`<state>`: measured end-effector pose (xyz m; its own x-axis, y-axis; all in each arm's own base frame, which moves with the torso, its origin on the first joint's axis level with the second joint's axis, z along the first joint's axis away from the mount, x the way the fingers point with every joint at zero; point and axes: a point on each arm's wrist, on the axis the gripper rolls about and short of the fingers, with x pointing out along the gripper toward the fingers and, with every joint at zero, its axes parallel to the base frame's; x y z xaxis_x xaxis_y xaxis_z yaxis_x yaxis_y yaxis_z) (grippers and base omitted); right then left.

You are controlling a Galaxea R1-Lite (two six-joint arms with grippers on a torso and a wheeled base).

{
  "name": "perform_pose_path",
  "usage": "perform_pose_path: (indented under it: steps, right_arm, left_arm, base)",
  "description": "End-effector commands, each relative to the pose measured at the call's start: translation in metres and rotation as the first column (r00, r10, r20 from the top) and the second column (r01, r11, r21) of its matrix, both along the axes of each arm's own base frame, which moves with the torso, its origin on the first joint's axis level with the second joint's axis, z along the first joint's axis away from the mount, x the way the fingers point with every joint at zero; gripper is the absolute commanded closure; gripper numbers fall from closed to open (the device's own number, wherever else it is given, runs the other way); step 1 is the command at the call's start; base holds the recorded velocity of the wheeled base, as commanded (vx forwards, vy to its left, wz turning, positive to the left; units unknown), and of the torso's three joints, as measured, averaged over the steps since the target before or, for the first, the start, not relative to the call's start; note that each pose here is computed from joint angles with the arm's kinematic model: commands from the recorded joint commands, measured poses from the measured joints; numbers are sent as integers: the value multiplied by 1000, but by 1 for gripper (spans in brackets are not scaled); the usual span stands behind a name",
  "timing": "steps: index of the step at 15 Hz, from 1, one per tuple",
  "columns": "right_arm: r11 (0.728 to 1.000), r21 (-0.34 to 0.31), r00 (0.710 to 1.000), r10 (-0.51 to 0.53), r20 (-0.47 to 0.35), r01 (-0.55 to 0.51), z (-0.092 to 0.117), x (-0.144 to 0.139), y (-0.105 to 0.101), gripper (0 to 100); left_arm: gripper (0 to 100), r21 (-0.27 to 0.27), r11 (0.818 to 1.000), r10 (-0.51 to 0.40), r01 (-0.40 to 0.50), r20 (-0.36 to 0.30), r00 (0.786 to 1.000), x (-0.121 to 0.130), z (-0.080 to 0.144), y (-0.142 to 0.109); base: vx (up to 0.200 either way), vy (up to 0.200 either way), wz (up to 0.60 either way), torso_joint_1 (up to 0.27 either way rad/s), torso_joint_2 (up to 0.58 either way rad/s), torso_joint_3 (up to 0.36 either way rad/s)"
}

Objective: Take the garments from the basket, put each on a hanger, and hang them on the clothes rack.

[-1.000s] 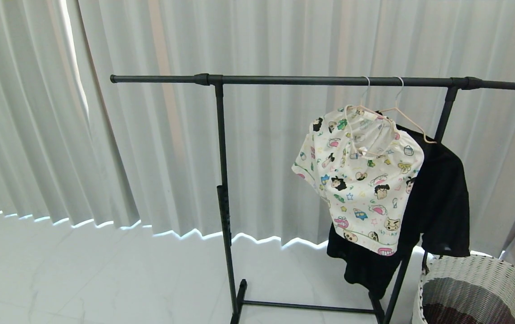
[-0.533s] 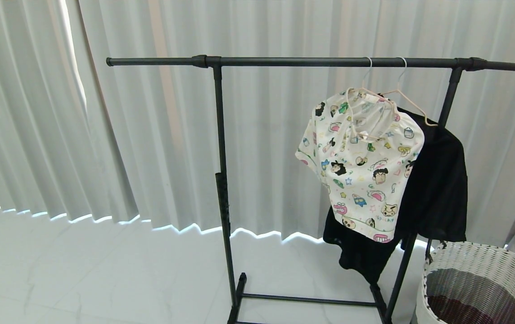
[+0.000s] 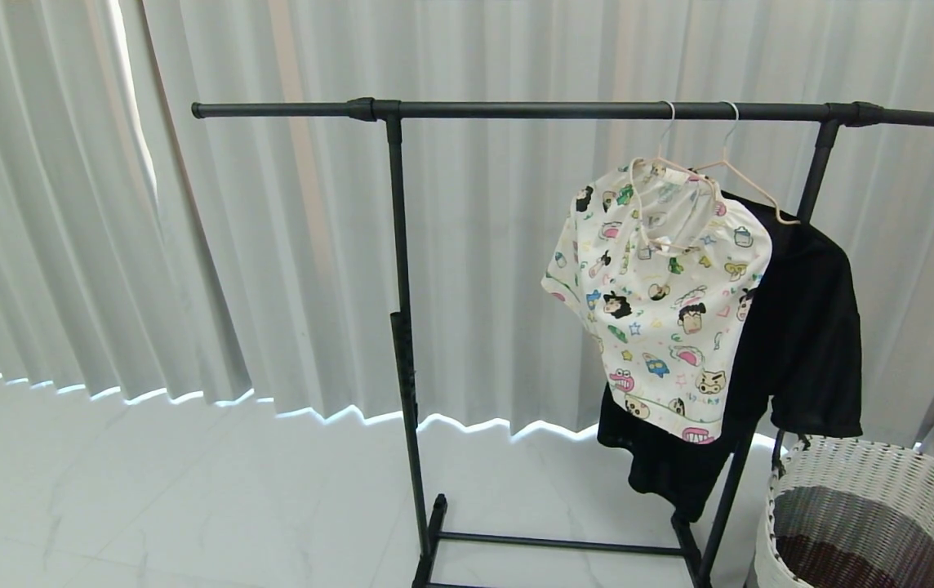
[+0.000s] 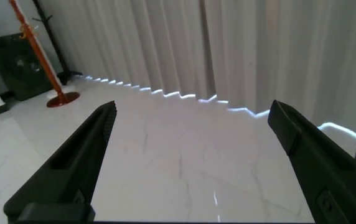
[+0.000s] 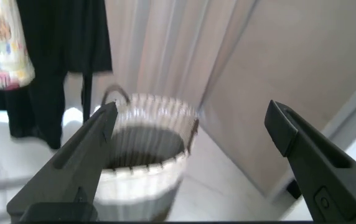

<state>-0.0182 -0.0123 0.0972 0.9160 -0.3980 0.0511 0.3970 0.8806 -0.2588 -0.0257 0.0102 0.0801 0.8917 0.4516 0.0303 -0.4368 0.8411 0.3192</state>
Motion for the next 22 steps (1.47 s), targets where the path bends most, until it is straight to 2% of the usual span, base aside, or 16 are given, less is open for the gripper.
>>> perform_pose_path:
  steps: [1,2,3,5,6,7,8,9,10,11,13,14,16,20,21,22]
  right_arm:
    - [1000,1,999,1,-45,-1,-9,1,0,0]
    - [1000,3,999,0,-46,0,-9,1,0,0]
    - [1000,4,999,0,-45,0,-9,1,0,0]
    - [1000,13,999,0,-41,0,-9,1,0,0]
    - [1000,20,999,1,-38,0,-9,1,0,0]
    - [999,40,1000,2,-22,-1,-8,1,0,0]
    - [999,50,1000,2,18,-3,-5,1,0,0]
    - [999,53,999,2,33,-4,-3,1,0,0]
    - [998,64,999,7,43,-10,-3,1,0,0]
    - [994,104,998,37,45,-41,-4,2,1,0]
    - [975,179,991,131,23,-133,-10,2,3,0]
    - [966,217,989,145,7,-143,-13,2,3,0]
    - [941,290,984,176,28,-176,-14,3,4,0]
    - [934,264,969,247,17,-242,-14,3,5,0]
    - [921,254,953,302,12,-295,-14,3,7,0]
    - [907,204,926,378,-2,-369,-13,3,8,0]
  left_arm:
    - [0,10,984,-176,176,12,984,2,1,-4]
    - [0,14,962,-273,273,28,962,2,2,-6]
    - [0,-1,960,-281,281,34,959,2,2,-6]
    - [0,-148,952,-257,268,87,962,2,0,-5]
    - [0,-243,934,-238,263,129,963,2,-1,-5]
    - [0,-243,943,-201,228,130,971,2,-1,-4]
    - [0,-190,963,-173,190,104,979,2,-1,-4]
    - [0,-168,967,-176,189,93,980,2,-1,-4]
    - [0,-156,960,-221,233,87,971,2,-1,-5]
    - [0,-167,932,-310,322,94,946,3,-1,-7]
    - [0,-245,867,-416,435,128,901,3,-1,-9]
    - [0,-299,850,-419,434,116,901,3,-5,-10]
    - [0,-313,848,-413,428,118,903,3,-5,-9]
    - [0,-295,855,-413,426,110,904,3,-5,-9]
    - [0,-295,855,-413,426,108,904,3,-5,-9]
    - [0,-295,854,-414,428,110,904,3,-5,-9]
  base:
    - [0,0,0,0,0,0]
    - [0,0,0,0,0,0]
    - [0,0,0,0,0,0]
    - [0,0,0,0,0,0]
    - [0,0,0,0,0,0]
    - [0,0,0,0,0,0]
    - [0,0,0,0,0,0]
    - [0,0,0,0,0,0]
    - [0,0,0,0,0,0]
    - [0,0,0,0,0,0]
    - [0,0,0,0,0,0]
    - [0,0,0,0,0,0]
    - [0,0,0,0,0,0]
    - [0,0,0,0,0,0]
    - [0,0,0,0,0,0]
    - [0,0,0,0,0,0]
